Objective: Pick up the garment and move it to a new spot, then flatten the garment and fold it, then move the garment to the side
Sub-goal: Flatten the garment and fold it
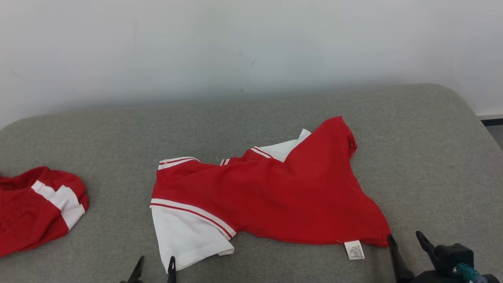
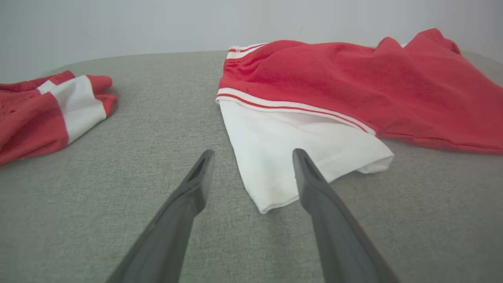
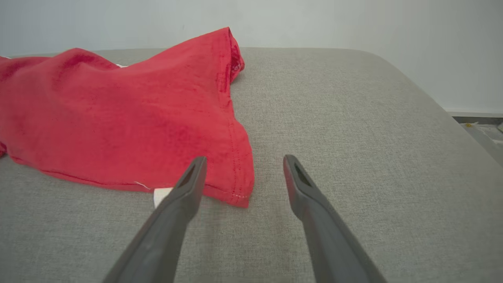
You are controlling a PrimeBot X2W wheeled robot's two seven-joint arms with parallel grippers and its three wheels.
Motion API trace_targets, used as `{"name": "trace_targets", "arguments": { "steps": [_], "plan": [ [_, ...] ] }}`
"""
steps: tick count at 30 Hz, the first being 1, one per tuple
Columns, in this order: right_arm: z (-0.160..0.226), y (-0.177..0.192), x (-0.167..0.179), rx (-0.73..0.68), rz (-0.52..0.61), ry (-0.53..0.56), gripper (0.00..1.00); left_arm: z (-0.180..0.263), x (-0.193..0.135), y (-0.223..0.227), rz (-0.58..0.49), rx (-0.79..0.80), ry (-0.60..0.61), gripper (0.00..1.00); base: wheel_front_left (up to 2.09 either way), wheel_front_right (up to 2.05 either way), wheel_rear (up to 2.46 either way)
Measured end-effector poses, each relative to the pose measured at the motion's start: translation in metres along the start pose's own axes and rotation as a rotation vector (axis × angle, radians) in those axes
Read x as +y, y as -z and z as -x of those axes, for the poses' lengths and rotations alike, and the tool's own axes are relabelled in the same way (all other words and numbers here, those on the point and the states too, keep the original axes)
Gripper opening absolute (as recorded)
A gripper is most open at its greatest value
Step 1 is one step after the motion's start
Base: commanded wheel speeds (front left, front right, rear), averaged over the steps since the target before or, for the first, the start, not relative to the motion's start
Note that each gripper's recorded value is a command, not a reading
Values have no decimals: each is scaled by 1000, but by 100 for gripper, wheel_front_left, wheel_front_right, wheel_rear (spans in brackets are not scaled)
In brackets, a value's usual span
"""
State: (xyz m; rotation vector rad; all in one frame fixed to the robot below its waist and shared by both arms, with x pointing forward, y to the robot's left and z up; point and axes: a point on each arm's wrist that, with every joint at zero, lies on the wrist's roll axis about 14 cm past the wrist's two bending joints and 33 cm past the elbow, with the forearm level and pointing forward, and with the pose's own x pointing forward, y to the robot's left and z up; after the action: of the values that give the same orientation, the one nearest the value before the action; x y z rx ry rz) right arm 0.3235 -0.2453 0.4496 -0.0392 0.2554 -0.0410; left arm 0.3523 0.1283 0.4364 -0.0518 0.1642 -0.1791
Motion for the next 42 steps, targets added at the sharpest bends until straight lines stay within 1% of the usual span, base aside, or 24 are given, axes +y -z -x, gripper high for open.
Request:
{"name": "trace_targets", "arguments": {
  "steps": [4, 10, 14, 18, 20, 22, 24, 25, 26, 27, 28, 29, 31, 32, 42],
  "plan": [
    [-6, 6, -11, 62, -1, 16, 100, -14, -3, 13, -14, 85, 13, 100, 0, 0, 0],
    [-17, 17, -12, 131, -12, 14, 100, -33, 2, 33, -22, 206, -3, 100, 0, 0, 0],
    [-20, 31, -16, 193, -21, 26, 100, -35, 3, 52, -7, 293, -15, 100, 0, 0, 0],
    [-22, 39, -17, 226, -27, 32, 100, -36, 0, 63, 15, 333, -10, 100, 0, 0, 0],
    [-23, 42, -17, 239, -30, 34, 100, -35, -2, 66, 17, 347, 1, 90, 0, 0, 0],
    [-23, 45, -16, 250, -31, 31, 100, -33, -6, 67, 21, 356, 18, 75, 0, 0, 0],
    [-24, 46, -14, 255, -31, 25, 100, -30, -10, 69, 28, 369, 32, 49, 0, 0, 0],
    [-25, 47, -13, 261, -31, 22, 100, -29, -12, 70, 33, 373, 38, 44, 0, 0, 0],
    [-26, 47, -11, 264, -31, 18, 100, -28, -14, 71, 34, 378, 43, 42, 0, 0, 0],
    [-26, 48, -10, 271, -30, 15, 100, -27, -14, 72, 34, 383, 46, 35, 0, 0, 0],
    [-27, 49, -10, 277, -29, 12, 100, -27, -15, 72, 36, 385, 48, 25, 0, 0, 0],
    [-29, 49, -9, 279, -27, 7, 100, -27, -16, 72, 36, 386, 47, 24, 0, 0, 0],
    [-31, 51, -7, 294, -23, 2, 100, -28, -15, 73, 34, 389, 39, 7, 0, 0, 0],
    [-31, 52, -8, 303, -23, 2, 100, -28, -16, 74, 34, 389, 36, 0, 0, 0, 0],
    [-34, 61, -6, 363, -28, -4, 100, -28, -11, 75, 46, 380, 5, 0, 0, 0, 0]
  ]
}}
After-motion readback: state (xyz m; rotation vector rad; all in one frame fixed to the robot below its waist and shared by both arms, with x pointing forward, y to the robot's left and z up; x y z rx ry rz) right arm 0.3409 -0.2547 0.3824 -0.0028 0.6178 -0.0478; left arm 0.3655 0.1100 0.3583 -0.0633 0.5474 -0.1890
